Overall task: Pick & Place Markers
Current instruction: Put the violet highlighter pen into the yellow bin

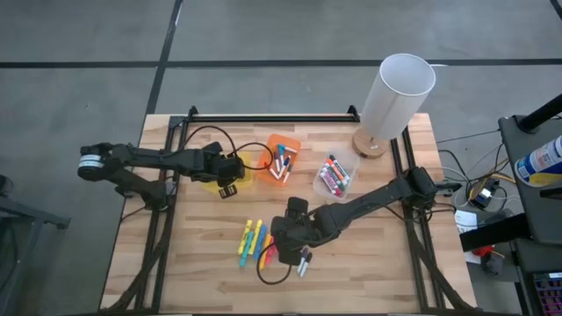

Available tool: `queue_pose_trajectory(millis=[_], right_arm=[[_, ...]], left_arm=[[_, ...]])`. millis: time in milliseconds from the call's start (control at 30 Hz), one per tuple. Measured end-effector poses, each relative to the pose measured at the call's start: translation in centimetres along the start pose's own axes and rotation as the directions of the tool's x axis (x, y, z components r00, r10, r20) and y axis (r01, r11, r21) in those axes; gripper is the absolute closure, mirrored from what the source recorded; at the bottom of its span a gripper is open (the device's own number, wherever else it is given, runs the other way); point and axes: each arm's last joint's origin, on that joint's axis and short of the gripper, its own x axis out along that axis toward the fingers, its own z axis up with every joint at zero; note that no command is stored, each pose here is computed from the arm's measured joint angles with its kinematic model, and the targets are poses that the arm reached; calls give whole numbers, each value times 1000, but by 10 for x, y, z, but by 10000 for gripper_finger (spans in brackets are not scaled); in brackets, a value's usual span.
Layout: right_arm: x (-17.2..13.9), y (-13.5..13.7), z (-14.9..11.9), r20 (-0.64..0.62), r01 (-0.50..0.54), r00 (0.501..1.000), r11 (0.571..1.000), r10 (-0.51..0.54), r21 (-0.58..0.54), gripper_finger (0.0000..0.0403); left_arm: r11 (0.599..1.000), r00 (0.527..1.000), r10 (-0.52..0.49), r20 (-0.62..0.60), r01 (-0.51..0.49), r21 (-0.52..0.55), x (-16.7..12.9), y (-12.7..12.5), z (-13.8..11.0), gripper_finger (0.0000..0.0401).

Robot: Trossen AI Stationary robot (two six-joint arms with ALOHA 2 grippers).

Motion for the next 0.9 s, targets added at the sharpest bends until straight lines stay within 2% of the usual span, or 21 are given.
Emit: queue_pose_trajectory(millis=[133, 300, 467, 567, 733, 900], right_arm=[[0, 0, 0, 0, 0, 1000, 1000, 0, 0, 164], [0, 0, 0, -2, -4, 1000, 1000, 4, 1, 165], [0, 1, -1, -19, -26, 999, 1000, 26, -1, 167], [1, 1, -2, -28, -30, 999, 1000, 30, -5, 167], [6, 0, -9, -74, -60, 996, 996, 54, -72, 170], [14, -1, -18, -106, -59, 994, 976, 37, -211, 170]], left_arm=[[999, 999, 34, 23, -34, -30, -1, 1, 2, 255], [998, 996, 19, 88, -15, -55, -7, 2, 4, 254], [993, 976, -19, 218, 44, -106, -24, 6, 6, 254], [982, 946, -84, 312, 131, -134, -38, 7, 5, 254], [934, 845, -247, 473, 338, -115, -66, 5, 4, 254], [846, 676, -421, 605, 532, -6, -87, -9, 1, 254]])
